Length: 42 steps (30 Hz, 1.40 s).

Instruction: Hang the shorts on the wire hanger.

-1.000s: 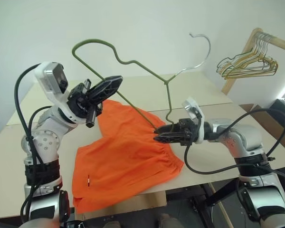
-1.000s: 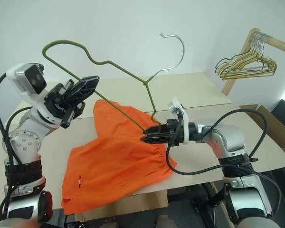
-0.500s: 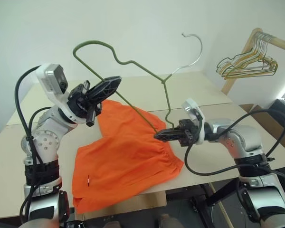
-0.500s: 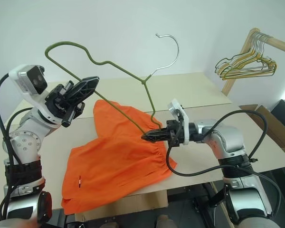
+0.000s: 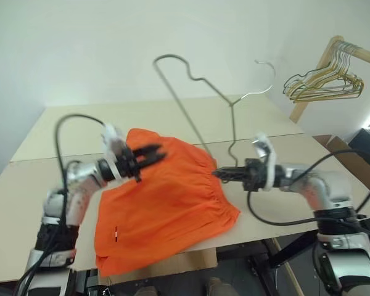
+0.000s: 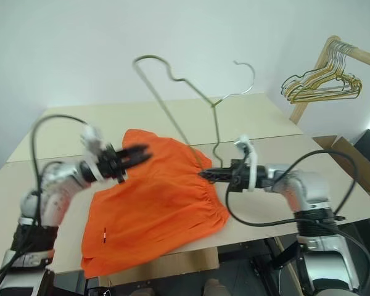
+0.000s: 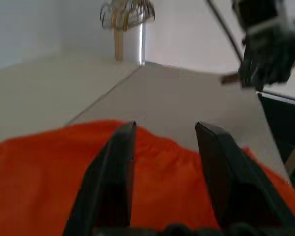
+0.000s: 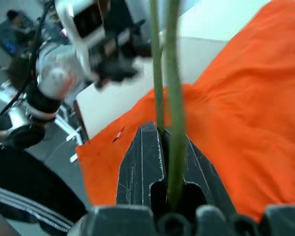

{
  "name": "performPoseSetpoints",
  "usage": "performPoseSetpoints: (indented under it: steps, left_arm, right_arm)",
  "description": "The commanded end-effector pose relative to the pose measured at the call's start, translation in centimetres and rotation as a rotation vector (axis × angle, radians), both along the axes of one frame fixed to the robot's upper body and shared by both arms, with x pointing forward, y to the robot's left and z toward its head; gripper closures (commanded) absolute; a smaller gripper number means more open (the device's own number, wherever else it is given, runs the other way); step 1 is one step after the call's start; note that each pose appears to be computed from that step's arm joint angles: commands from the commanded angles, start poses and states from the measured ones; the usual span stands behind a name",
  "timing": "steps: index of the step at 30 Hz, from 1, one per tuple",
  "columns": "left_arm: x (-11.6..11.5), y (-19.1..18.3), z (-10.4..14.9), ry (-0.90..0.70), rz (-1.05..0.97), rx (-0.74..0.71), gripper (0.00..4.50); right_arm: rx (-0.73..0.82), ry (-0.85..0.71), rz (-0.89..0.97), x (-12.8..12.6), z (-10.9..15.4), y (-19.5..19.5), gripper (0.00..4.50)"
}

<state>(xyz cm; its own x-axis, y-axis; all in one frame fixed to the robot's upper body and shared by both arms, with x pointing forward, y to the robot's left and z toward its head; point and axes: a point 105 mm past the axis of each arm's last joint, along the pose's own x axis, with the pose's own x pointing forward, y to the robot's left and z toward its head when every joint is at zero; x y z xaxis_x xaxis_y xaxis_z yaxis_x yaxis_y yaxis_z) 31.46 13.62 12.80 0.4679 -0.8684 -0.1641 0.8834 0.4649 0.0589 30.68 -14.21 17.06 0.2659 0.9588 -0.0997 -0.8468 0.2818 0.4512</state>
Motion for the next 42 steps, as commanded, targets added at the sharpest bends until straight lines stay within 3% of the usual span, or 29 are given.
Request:
performPoseSetpoints:
  steps: [1,4,7,13,17,26,42]
  left_arm:
    - [-0.7,0.2,0.4,-0.122,-0.077,0.143,1.26]
    - [-1.4,0.3,0.3,-0.157,-0.133,0.205,0.33]
    - [-1.9,0.5,0.6,-0.197,-0.18,0.257,0.33]
    - [-2.8,1.7,-0.1,-0.247,-0.258,0.424,0.33]
    - [-3.3,2.1,-0.6,-0.252,-0.289,0.469,0.33]
    - [-3.9,1.9,-1.0,-0.25,-0.305,0.476,0.33]
    - [-4.5,2.1,-1.4,-0.24,-0.297,0.469,0.33]
  right_arm:
    - [-0.039,0.061,-0.047,-1.0,0.0,-2.4,4.5]
    - [-0.192,0.156,-0.14,-1.7,-2.1,-5.2,4.5]
    - [-0.332,0.286,-0.148,-3.5,-4.1,-7.5,4.5]
    - [-0.289,0.642,-0.142,-7.1,-5.4,-11.6,4.5]
    - [-0.281,0.762,-0.162,-8.2,-6.3,-13.7,4.5]
    - [-0.328,0.843,-0.105,-8.1,-9.7,-13.3,4.5]
    - [-0.292,0.773,0.002,-8.0,-9.2,-12.2,4.5]
